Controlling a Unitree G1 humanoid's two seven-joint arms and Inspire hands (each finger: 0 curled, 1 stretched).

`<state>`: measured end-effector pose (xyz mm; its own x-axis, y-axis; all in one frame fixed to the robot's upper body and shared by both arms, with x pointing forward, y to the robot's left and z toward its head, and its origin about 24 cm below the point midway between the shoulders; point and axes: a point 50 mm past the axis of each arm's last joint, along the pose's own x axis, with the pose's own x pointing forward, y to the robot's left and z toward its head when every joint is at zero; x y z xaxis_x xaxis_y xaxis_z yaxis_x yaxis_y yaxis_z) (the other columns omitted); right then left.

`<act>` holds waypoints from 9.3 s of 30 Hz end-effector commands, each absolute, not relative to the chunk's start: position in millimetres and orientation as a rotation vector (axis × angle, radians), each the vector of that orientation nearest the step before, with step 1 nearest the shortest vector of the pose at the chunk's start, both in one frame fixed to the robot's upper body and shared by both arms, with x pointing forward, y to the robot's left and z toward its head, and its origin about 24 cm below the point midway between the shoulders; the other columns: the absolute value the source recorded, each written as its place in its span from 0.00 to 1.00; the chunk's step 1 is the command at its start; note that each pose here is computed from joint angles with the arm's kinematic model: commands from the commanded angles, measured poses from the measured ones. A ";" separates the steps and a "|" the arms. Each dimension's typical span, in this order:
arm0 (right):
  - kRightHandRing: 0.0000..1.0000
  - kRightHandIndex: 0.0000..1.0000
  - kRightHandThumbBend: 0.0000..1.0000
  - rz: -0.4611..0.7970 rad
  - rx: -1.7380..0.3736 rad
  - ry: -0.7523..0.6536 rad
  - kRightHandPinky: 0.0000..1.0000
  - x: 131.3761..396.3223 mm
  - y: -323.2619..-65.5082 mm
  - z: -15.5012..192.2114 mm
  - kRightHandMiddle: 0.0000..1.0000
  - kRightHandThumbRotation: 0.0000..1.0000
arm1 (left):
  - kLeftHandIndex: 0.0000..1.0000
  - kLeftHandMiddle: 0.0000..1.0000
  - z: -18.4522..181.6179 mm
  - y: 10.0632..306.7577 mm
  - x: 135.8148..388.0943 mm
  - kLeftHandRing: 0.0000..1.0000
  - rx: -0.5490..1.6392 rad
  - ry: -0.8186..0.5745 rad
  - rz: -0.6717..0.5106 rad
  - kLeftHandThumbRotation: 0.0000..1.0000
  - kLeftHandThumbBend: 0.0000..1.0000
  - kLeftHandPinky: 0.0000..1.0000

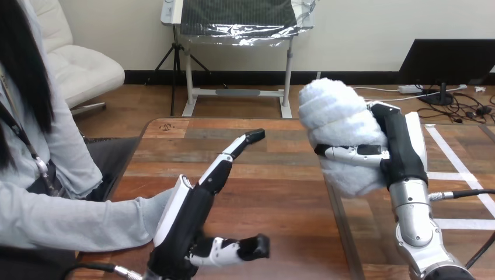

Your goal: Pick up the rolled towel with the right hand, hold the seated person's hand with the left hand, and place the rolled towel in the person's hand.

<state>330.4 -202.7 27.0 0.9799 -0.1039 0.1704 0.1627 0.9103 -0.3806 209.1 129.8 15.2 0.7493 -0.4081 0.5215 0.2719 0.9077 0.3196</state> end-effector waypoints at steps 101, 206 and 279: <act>0.33 0.45 0.75 0.016 -0.070 -0.517 0.28 293.0 -189.0 54.7 0.43 0.00 | 0.81 0.80 33.2 254.7 286.9 0.80 1.209 -0.145 -0.340 0.15 1.00 0.77; 0.31 0.42 0.75 0.105 -0.012 -0.511 0.26 265.5 -183.4 59.7 0.41 0.00 | 0.43 0.42 2.1 247.8 297.0 0.36 1.225 -0.011 -0.422 0.00 0.96 0.31; 0.32 0.42 0.78 0.184 -0.118 -0.367 0.26 293.4 -126.3 25.2 0.42 0.00 | 0.37 0.36 60.3 207.7 313.2 0.29 1.113 -0.390 -0.487 0.00 0.93 0.24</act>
<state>272.1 -144.1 -5.0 0.9615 0.1764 0.2105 -0.1482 0.9786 -0.1431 294.2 234.9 21.1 0.8647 -0.4714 -0.1735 0.3255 0.2630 0.9082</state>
